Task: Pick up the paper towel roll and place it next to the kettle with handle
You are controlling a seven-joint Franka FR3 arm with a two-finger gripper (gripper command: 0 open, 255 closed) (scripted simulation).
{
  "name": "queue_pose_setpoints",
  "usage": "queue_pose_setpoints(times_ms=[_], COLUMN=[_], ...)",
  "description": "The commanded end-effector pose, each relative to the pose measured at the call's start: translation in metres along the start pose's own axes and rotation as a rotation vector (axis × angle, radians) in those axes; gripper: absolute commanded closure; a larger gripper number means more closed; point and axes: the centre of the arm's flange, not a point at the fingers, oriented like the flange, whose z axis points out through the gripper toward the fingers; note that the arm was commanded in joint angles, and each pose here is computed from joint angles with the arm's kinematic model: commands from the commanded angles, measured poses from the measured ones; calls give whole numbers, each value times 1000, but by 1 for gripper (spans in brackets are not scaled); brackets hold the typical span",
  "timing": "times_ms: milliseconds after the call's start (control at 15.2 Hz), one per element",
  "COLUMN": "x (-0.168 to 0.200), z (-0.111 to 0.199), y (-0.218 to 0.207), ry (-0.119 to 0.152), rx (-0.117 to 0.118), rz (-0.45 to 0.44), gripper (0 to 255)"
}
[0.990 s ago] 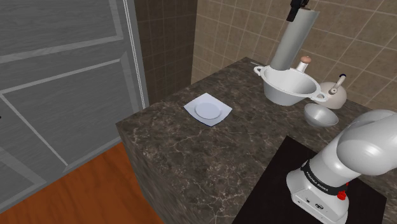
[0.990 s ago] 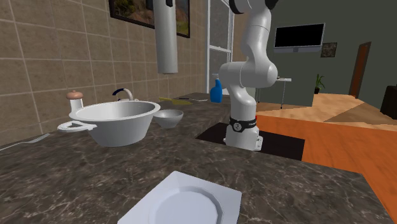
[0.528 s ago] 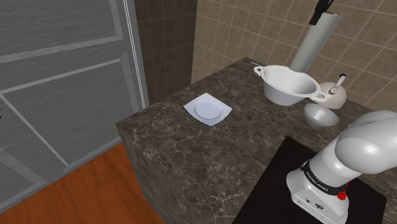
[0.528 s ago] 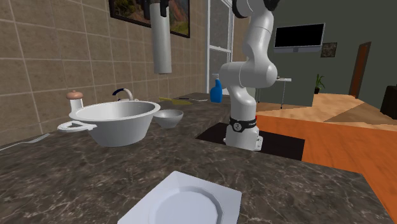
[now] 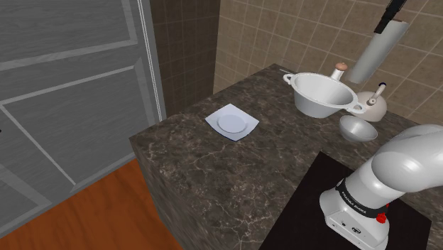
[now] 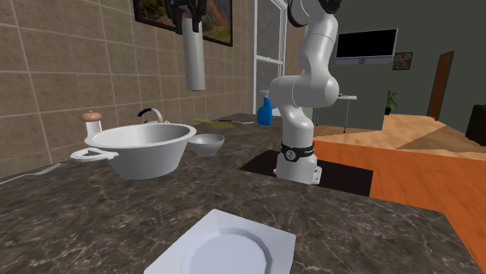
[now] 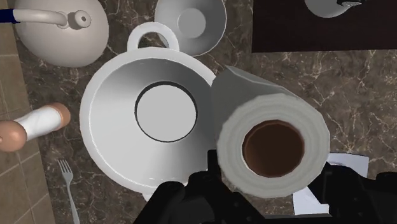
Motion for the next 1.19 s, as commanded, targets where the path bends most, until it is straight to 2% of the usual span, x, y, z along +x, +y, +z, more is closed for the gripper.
queue_pose_setpoints(times_ms=[0, 1122], x=[-19, -181], z=[1, 8], y=[19, 174], ry=[-1, -1], rx=[0, 0], rz=[-2, -2], gripper=[255, 255])
